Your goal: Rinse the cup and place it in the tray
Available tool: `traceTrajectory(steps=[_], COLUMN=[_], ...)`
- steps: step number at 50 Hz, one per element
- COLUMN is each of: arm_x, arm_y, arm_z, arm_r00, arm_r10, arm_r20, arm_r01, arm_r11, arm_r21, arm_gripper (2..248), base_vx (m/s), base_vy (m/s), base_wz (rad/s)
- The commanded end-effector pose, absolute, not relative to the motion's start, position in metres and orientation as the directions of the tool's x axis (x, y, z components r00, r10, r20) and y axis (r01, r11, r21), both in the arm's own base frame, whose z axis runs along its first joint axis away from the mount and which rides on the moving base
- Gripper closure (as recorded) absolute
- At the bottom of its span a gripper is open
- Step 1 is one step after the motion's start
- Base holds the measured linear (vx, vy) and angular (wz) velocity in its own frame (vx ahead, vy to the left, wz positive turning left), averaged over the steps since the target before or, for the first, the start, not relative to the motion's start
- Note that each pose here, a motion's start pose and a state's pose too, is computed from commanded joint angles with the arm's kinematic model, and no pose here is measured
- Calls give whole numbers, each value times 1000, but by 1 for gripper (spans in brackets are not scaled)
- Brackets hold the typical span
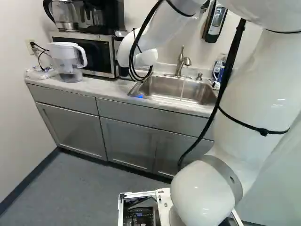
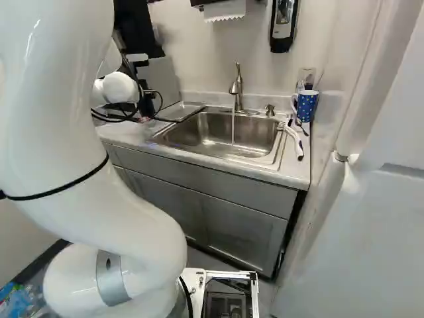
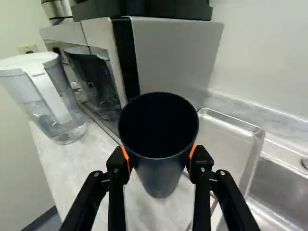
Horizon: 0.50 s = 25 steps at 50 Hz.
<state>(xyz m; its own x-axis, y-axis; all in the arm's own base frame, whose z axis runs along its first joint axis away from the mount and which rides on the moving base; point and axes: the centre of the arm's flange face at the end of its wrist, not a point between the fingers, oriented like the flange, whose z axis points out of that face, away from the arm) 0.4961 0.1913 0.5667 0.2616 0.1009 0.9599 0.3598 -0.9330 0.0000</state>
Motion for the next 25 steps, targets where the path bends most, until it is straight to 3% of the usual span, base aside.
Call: traceTrajectory(steps=[25], arm_x=[510], arm_y=[154], arm_z=[581], arm_r00=[243], arm_r10=[73], arm_r20=[967], arm_r01=[289], arm_r11=[-957], arm_r21=[0], arm_gripper=[125], base_vx=[0], base_vy=[0], base_wz=[0])
